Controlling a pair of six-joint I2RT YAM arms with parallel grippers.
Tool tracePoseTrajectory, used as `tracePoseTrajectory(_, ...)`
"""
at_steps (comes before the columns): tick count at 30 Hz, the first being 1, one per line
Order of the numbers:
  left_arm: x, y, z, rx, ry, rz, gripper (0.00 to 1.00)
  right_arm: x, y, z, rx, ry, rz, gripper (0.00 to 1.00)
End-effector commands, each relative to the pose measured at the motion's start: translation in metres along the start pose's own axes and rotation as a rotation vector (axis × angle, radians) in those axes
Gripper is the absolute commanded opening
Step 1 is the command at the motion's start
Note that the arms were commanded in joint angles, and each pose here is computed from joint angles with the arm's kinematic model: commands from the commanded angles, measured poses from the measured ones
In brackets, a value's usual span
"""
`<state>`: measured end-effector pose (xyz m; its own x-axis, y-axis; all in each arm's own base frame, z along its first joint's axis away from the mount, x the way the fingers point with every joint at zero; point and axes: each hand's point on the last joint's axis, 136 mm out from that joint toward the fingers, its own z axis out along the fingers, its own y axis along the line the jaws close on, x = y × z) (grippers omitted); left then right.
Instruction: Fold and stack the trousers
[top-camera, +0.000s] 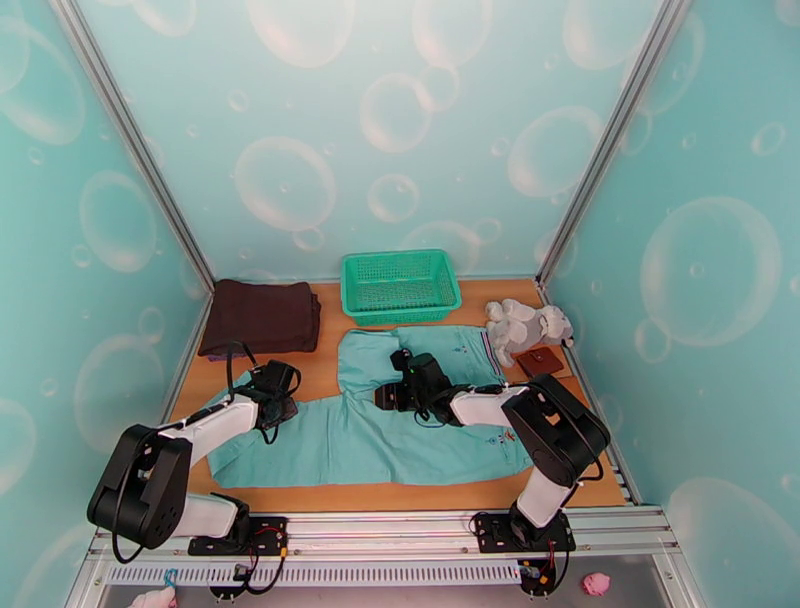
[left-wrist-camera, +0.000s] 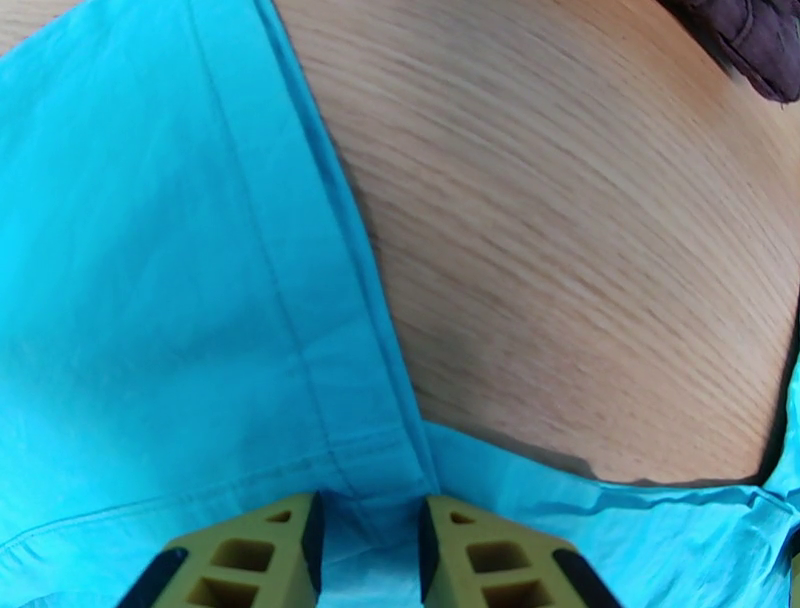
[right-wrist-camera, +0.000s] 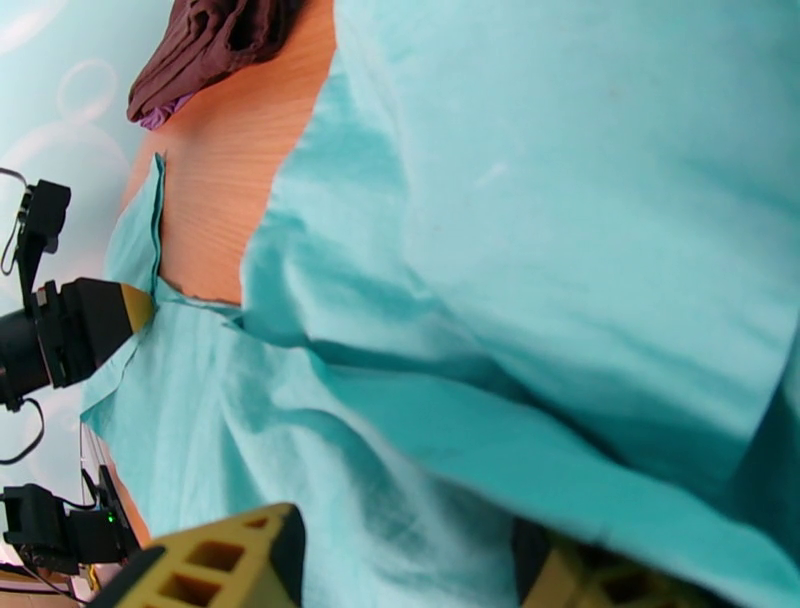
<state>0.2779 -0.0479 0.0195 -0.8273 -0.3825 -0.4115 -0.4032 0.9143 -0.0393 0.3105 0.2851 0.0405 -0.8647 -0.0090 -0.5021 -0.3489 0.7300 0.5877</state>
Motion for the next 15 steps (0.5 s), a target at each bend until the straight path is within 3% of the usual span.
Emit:
tracePoseTrajectory(1,-0.016,-0.014,-0.01,0.031,-0.053,0.008,0.32,0.025,-0.028,0.0,0.081,0.065,0.047,0.6)
tracePoseTrajectory(5,-0.022,-0.019,-0.014,0.051,-0.068,0.003,0.33,0.026,-0.028,0.001,0.079,0.069,0.047,0.6)
tracePoseTrajectory(15,-0.013,-0.006,0.001,-0.048,-0.017,-0.008,0.32,0.026,-0.027,0.0,0.077,0.069,0.044,0.6)
